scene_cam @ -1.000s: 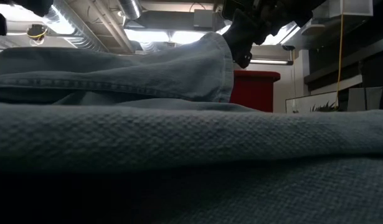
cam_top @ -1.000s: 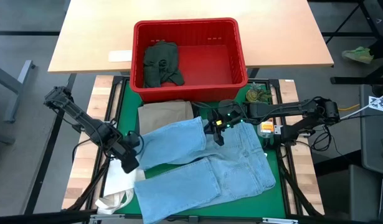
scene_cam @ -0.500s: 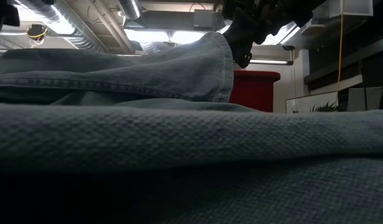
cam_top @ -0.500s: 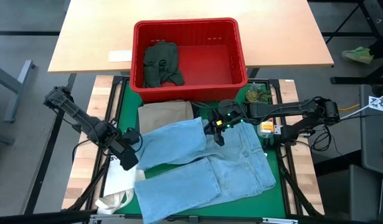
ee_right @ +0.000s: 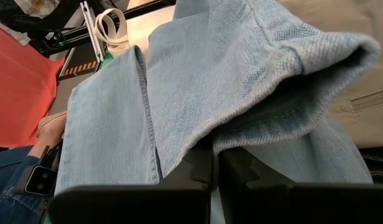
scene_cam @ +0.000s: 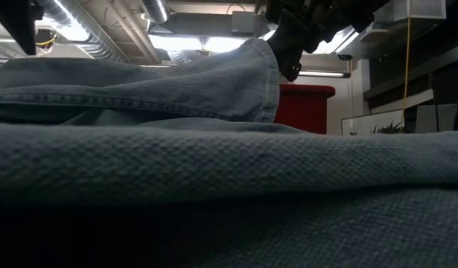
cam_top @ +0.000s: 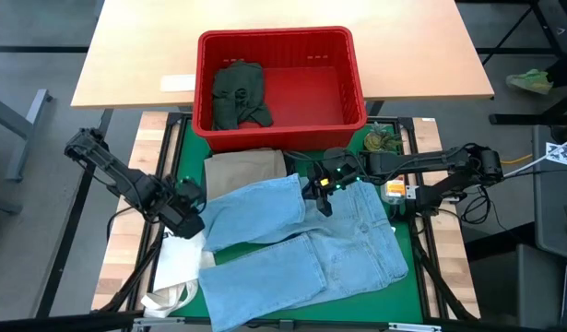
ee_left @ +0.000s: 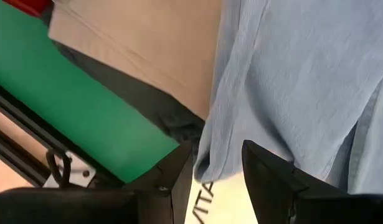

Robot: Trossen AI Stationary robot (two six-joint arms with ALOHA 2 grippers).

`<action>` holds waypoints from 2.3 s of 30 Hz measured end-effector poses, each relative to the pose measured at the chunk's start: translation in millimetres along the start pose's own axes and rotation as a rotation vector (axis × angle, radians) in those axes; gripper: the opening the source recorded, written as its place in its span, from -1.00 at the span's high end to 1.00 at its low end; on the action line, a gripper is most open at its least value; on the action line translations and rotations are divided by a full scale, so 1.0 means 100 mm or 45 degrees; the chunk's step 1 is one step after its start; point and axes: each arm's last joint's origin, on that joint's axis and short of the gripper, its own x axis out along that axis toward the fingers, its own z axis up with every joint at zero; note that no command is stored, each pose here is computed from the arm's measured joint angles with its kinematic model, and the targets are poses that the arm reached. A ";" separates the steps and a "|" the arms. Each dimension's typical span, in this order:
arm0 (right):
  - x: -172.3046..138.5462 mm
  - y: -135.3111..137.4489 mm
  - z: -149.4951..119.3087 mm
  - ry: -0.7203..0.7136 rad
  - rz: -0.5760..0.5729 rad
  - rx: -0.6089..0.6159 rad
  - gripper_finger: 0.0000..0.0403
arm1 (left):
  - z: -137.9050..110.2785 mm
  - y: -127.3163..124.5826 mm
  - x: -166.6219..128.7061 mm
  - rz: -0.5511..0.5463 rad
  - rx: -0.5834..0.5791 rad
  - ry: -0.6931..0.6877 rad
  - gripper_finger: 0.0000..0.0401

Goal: Fold Laundry from Bin
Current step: Fold the light blue pants

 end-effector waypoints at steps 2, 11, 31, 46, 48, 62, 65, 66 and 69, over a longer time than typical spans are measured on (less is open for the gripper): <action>0.00 0.00 0.00 0.001 0.001 -0.001 0.95 | -0.02 0.00 0.02 -0.003 0.024 0.041 0.34; 0.00 0.00 0.00 0.001 0.001 -0.002 0.95 | -0.07 -0.03 0.17 -0.015 0.097 0.066 0.34; 0.00 0.00 0.00 -0.001 0.001 -0.004 0.95 | -0.17 0.00 0.40 0.030 0.128 0.184 0.93; 0.01 -0.08 0.00 -0.037 -0.295 -0.073 0.95 | 0.15 0.35 0.24 0.265 -0.138 0.181 0.98; 0.03 -0.10 -0.01 -0.034 -0.339 -0.070 0.95 | 0.18 0.38 0.30 0.309 -0.144 0.196 0.98; 0.09 -0.12 -0.03 -0.010 -0.338 -0.130 0.95 | 0.37 0.56 0.45 0.445 -0.011 0.223 0.96; 0.09 -0.12 -0.03 -0.004 -0.330 -0.154 0.94 | 0.39 0.59 0.46 0.449 0.013 0.236 0.96; 0.09 -0.12 -0.03 -0.002 -0.328 -0.166 0.93 | 0.40 0.60 0.46 0.450 0.017 0.240 0.96; 0.09 -0.12 -0.03 0.005 -0.329 -0.197 0.79 | 0.41 0.63 0.47 0.455 0.026 0.256 0.96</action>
